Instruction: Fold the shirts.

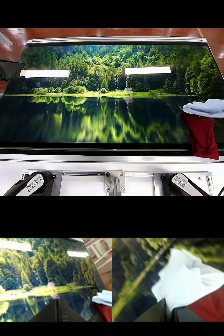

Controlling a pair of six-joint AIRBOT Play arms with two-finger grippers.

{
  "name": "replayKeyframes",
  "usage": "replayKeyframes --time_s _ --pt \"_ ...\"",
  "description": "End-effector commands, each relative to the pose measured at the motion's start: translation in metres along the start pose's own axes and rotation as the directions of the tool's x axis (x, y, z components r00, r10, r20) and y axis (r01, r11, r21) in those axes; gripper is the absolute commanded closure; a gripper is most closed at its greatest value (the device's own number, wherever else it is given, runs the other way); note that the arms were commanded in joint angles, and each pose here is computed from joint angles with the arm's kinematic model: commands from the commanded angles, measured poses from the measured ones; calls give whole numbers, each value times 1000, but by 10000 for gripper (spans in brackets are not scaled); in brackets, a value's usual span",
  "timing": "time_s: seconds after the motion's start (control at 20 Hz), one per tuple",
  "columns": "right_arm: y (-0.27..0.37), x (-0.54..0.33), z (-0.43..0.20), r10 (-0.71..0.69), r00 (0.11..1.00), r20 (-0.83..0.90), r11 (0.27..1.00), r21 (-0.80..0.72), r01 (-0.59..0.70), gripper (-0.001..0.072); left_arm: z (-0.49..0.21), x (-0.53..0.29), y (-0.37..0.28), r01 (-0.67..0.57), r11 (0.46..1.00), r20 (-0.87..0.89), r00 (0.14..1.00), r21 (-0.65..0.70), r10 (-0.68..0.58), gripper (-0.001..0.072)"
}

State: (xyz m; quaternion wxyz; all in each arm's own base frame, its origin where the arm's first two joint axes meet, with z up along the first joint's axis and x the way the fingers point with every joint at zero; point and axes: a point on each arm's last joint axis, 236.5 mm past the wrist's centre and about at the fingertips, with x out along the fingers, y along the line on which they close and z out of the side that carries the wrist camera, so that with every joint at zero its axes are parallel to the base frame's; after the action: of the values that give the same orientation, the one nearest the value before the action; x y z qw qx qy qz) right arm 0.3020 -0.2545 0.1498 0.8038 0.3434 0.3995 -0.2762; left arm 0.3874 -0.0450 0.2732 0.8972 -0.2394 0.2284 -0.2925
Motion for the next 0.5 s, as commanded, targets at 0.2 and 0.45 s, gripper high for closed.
replayKeyframes --time_s 0.2,0.45 --pt "-90 22 -117 -295 852 -432 950 -40 309 653 -1 0 -1 3 1000 -5 1000 1 -3 670" --pt "-109 60 -165 -290 808 -512 941 2 339 653 -8 0 -6 24 1000 -35 999 1 -24 669"
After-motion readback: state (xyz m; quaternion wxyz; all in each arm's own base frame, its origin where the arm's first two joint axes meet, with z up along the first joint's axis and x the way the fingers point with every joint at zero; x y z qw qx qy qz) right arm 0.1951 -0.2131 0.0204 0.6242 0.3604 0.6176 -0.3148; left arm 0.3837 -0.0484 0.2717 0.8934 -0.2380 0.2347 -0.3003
